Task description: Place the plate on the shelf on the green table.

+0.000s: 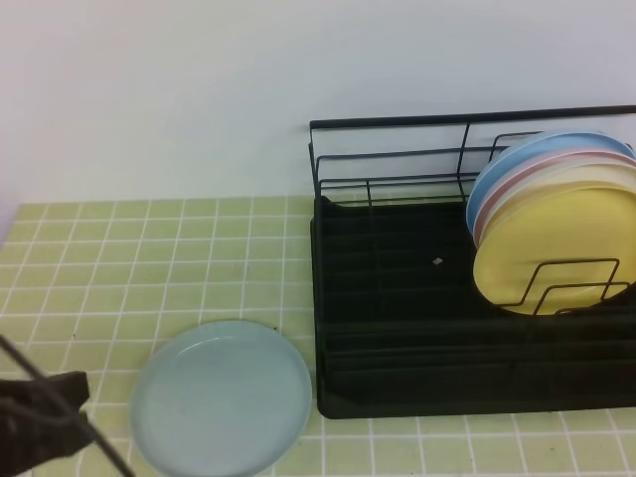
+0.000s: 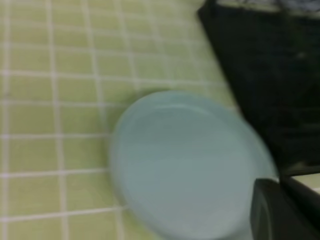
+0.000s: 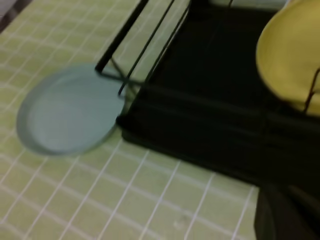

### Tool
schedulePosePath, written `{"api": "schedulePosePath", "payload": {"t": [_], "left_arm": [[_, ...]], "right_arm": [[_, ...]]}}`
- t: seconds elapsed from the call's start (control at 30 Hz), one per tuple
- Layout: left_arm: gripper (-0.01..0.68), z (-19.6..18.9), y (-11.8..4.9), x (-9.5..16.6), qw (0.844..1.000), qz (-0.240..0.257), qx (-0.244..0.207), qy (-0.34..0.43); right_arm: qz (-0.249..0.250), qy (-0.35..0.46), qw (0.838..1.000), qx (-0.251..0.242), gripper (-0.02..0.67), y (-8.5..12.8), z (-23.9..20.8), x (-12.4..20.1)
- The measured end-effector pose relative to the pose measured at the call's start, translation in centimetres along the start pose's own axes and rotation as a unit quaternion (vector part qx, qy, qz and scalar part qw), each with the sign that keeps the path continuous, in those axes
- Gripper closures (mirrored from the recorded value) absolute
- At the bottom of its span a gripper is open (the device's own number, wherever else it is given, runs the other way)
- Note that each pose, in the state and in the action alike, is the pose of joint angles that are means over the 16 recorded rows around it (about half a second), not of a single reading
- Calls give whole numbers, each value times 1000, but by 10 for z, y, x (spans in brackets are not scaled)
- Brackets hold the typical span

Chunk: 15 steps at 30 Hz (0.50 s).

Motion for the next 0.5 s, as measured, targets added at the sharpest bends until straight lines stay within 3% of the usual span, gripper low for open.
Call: {"api": "schedulePosePath", "payload": {"t": [0.17,0.5], "left_arm": [[591,25,15,13,997,-30,-23,72],[393,65,31,37,977,-76,-40,196]], "right_arm": [[24,57,998,-24,652,4,9,13],[47,83,990,-99,652,32,8,20]]}}
Point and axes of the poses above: a point on each arm's last joint axis where the gripper is mounted, z pointing out along that axis toward the gripper, y along the wrist's bending axis when the last joint is at zero, x = y × z, the point moved 9 cm from there along z, pointing out along that axis toward the gripper, and after that the axes turned 11 degrees about z, right-handed, at the moved point
